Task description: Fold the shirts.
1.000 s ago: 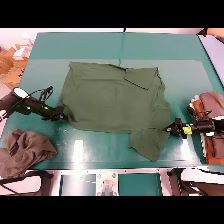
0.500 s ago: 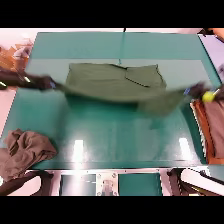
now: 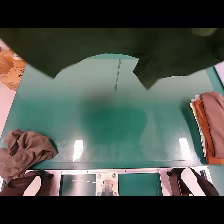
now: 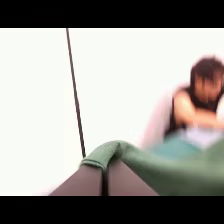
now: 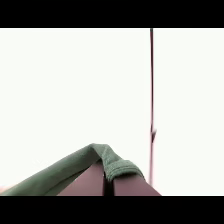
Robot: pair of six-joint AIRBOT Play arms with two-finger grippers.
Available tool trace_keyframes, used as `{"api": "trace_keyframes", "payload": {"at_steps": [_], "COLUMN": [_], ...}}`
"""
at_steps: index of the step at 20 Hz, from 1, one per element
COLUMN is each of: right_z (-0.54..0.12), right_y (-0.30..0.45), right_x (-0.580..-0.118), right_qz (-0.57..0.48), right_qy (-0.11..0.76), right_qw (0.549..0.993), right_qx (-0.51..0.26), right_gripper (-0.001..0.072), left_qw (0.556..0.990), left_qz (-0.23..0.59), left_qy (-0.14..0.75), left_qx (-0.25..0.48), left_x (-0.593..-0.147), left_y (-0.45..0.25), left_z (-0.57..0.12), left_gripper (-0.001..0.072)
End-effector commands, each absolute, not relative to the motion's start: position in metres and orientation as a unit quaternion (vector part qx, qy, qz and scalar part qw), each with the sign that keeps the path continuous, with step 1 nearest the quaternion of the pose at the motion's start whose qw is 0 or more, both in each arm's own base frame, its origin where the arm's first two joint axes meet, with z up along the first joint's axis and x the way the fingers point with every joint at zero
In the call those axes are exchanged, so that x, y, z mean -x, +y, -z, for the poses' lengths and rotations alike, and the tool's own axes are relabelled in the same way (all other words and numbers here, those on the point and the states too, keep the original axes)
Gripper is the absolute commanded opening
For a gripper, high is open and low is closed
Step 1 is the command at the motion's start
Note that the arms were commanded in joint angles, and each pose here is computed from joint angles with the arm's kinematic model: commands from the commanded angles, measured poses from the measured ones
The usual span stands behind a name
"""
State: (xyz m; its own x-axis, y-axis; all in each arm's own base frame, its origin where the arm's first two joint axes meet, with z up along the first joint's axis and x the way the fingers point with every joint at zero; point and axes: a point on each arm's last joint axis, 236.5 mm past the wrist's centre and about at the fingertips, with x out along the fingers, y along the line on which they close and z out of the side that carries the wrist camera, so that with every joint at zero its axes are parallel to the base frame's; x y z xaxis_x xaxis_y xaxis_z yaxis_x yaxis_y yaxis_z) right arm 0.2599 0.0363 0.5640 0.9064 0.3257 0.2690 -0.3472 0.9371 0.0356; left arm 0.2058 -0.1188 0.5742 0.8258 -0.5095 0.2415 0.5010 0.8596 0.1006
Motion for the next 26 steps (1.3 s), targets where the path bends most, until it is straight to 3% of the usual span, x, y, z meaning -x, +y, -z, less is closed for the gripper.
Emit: {"api": "trace_keyframes", "payload": {"at_steps": [1,4,8,12,16,21,26], "right_z": [-0.596,-0.577,-0.496,-0.341,-0.159,-0.013,-0.012], "right_y": [0.051,0.029,0.002,-0.001,-0.016,-0.039,-0.053], "right_x": [-0.222,-0.237,-0.29,-0.369,-0.446,-0.516,-0.591], "right_qz": [-0.127,-0.09,-0.118,-0.16,-0.09,-0.045,-0.067], "right_qy": [-0.185,-0.148,-0.046,0.085,0.207,0.325,0.311], "right_qw": [0.974,0.985,0.989,0.968,0.938,0.891,0.888], "right_qx": [0.01,0.014,-0.076,-0.171,-0.262,-0.315,-0.333], "right_gripper": [0.002,0.002,0.002,0.0021,0.002,0.002,0.002], "left_qw": [0.95,0.978,0.989,0.944,0.895,0.881,0.895], "left_qz": [0.255,0.181,0.127,0.189,0.219,0.14,0.118], "left_qy": [-0.178,-0.101,0.052,0.241,0.366,0.406,0.364], "left_qx": [0.002,0.026,0.049,0.121,0.129,0.197,0.229], "left_x": [-0.156,-0.196,-0.286,-0.374,-0.44,-0.516,-0.571], "left_y": [-0.12,-0.086,-0.051,-0.07,-0.093,-0.074,-0.065], "left_z": [-0.605,-0.571,-0.476,-0.324,-0.152,-0.02,-0.019], "left_gripper": [0.0022,0.0023,0.0023,0.0023,0.0023,0.0022,0.0023]}}
